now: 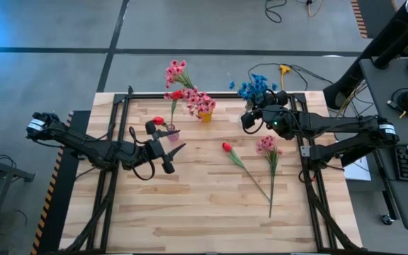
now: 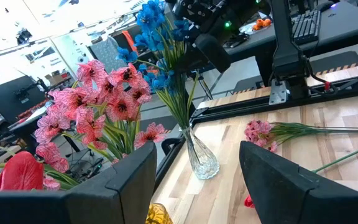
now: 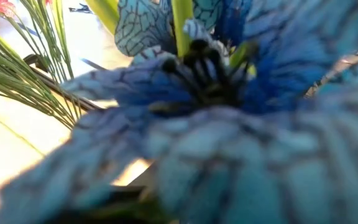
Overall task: Sort flowers into vase by color
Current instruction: Put the blue flowers into the transparent vase
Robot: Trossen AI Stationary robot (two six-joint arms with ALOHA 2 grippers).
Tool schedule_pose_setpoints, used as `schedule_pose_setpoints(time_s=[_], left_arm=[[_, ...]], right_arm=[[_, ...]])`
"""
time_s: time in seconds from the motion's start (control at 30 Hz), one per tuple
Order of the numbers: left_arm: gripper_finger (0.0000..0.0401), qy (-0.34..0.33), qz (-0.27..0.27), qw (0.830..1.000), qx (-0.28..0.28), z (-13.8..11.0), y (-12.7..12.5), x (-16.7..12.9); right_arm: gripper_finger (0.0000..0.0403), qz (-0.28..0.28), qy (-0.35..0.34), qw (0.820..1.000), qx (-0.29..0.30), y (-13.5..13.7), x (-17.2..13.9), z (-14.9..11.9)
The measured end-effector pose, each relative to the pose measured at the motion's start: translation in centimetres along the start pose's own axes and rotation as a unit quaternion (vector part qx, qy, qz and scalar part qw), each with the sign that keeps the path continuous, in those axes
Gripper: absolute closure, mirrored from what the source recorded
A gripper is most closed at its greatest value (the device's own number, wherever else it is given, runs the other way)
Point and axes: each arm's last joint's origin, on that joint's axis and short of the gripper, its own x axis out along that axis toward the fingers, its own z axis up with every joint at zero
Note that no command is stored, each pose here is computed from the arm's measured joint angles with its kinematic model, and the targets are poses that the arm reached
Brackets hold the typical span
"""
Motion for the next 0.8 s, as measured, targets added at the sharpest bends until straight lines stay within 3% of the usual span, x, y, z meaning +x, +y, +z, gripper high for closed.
schedule_pose_setpoints(time_s=[0.47, 0.8], left_arm=[[0.0189, 0.0, 0.0, 1.0, 0.0, 0.0, 0.0, 0.0], [0.0189, 0.0, 0.0, 1.0, 0.0, 0.0, 0.0, 0.0]], right_arm=[[0.0363, 0.002, 0.008, 1.0, -0.006, -0.02, 0.0, -0.2], [0.0251, 0.002, 0.009, 1.0, 0.002, -0.02, 0.0, -0.21]])
